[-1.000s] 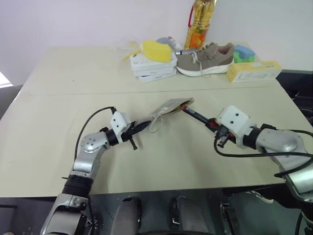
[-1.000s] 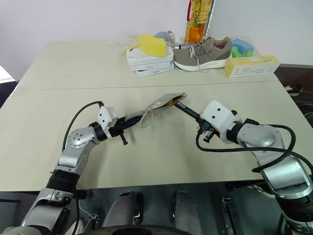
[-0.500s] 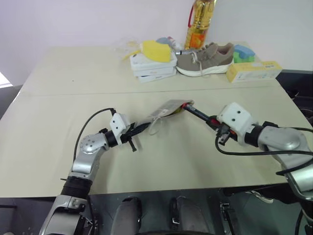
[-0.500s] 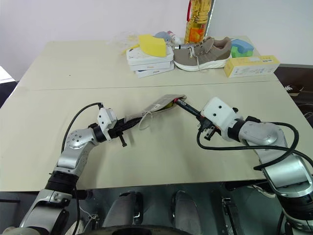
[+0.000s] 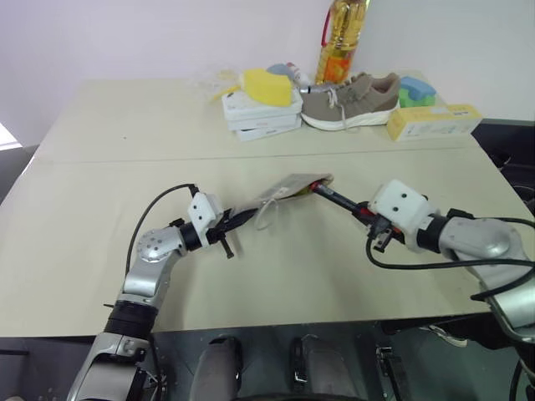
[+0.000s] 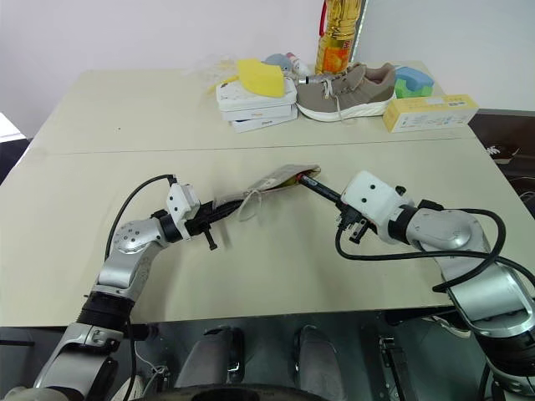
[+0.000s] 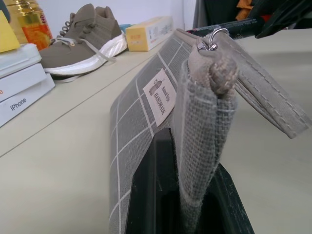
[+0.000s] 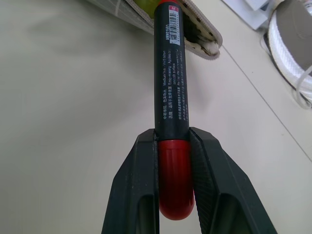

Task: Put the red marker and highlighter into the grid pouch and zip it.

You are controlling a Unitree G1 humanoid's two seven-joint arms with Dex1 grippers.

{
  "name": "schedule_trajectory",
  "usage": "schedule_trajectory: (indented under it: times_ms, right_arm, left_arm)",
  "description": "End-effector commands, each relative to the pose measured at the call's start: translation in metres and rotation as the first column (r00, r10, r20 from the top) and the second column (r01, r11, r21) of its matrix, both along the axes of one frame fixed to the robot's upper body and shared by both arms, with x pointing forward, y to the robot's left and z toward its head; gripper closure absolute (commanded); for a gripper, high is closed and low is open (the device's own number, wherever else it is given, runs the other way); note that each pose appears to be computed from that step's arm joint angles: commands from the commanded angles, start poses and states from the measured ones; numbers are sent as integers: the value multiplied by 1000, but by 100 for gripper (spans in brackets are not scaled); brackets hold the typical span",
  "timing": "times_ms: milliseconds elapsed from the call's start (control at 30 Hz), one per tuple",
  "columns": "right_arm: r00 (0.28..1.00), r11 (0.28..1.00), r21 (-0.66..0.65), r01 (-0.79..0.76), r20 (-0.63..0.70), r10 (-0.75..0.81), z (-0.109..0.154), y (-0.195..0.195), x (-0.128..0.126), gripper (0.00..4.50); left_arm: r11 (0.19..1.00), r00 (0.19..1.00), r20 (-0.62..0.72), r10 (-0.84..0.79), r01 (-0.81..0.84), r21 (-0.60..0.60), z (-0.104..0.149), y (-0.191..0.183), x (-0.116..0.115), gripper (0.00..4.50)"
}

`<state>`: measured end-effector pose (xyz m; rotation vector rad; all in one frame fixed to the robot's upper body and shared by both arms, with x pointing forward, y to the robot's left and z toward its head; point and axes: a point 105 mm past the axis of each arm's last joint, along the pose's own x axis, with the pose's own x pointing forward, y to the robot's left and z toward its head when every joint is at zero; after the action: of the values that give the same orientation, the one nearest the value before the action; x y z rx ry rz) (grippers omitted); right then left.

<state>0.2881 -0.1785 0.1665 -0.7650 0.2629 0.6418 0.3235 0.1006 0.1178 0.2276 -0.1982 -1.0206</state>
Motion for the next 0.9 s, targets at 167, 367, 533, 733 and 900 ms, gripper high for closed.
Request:
schedule_trajectory:
  times_ms: [167, 367, 533, 733, 900]
  right_arm:
    - [989, 988, -73, -138, 52, 142, 15, 23, -10, 414]
    - [969, 954, -180, -239, 25, 247, 15, 32, -17, 414]
    - [960, 934, -241, -264, 23, 277, 11, 36, -11, 414]
    - [957, 931, -241, -274, 34, 290, 12, 42, -7, 414]
    - [949, 913, -287, -290, 38, 313, 12, 45, -6, 414]
  left_arm:
    - [999, 997, 62, -36, 35, 17, 14, -5, -2, 450]
    - [997, 996, 67, -65, 62, 52, 8, -7, -6, 450]
    - [991, 990, 76, -115, 109, 79, 7, -10, -12, 450]
    - [989, 989, 83, -124, 116, 90, 7, -6, -15, 450]
    - [981, 983, 86, -164, 153, 119, 7, -9, -21, 450]
